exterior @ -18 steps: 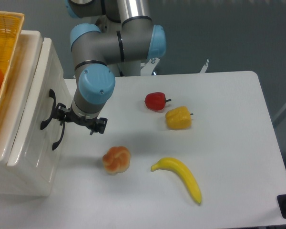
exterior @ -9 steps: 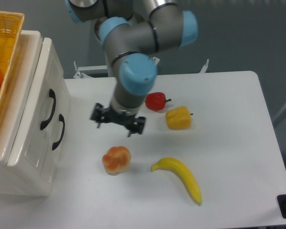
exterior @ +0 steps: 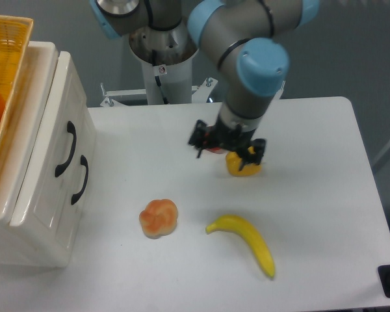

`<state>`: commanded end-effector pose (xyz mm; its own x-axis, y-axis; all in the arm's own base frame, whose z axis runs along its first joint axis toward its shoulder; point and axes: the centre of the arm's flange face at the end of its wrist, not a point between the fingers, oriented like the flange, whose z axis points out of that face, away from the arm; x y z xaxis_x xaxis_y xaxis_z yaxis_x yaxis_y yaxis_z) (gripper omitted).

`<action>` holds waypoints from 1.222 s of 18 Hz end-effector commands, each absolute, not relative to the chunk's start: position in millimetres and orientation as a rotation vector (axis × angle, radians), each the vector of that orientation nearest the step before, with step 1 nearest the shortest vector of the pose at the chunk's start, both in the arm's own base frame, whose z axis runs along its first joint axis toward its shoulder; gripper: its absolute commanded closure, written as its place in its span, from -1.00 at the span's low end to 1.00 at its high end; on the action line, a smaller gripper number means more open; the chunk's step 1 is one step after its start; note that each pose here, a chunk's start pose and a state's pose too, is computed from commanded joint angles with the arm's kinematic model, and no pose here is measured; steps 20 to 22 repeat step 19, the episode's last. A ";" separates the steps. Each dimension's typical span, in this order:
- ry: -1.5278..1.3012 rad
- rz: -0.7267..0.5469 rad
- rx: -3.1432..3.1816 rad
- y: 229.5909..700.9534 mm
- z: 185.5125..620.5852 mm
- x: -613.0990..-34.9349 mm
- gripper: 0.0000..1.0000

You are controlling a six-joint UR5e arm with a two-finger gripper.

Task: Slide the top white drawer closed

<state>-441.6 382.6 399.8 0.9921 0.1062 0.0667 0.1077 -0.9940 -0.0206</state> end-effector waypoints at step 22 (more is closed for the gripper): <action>0.362 0.003 -3.071 227.6 464.9 -484.5 -1.00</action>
